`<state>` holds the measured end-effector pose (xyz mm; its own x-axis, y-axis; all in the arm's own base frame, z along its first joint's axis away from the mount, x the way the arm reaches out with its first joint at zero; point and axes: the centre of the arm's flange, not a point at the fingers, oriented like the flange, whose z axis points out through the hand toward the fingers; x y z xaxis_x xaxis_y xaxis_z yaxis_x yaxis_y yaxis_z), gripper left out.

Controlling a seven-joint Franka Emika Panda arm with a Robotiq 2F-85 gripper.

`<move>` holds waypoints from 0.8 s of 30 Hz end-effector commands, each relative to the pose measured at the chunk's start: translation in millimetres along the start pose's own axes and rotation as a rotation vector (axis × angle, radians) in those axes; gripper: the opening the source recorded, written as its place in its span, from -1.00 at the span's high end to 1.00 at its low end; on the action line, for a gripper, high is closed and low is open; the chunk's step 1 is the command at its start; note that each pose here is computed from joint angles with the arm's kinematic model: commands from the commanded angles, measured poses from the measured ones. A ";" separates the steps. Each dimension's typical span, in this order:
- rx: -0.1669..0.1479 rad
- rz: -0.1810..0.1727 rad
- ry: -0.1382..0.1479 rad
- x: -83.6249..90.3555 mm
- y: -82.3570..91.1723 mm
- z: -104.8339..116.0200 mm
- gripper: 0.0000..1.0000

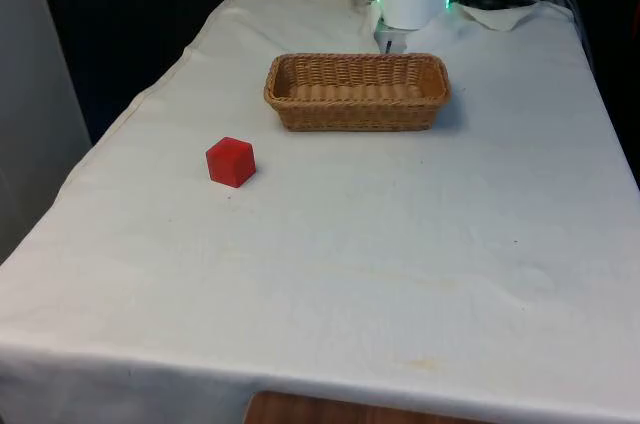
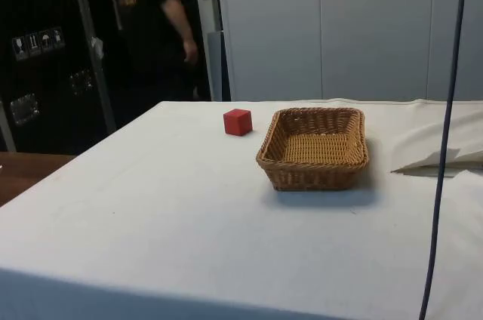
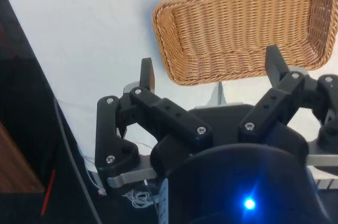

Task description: Pick up the cube and place it into the basket.

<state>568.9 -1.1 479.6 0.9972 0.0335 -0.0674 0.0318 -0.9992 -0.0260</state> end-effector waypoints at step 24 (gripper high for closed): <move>-0.070 0.015 -0.029 22.9 32.4 51.5 -1.00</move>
<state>589.1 -32.3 425.3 0.9947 0.0158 -0.1016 0.0202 -0.9989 0.0418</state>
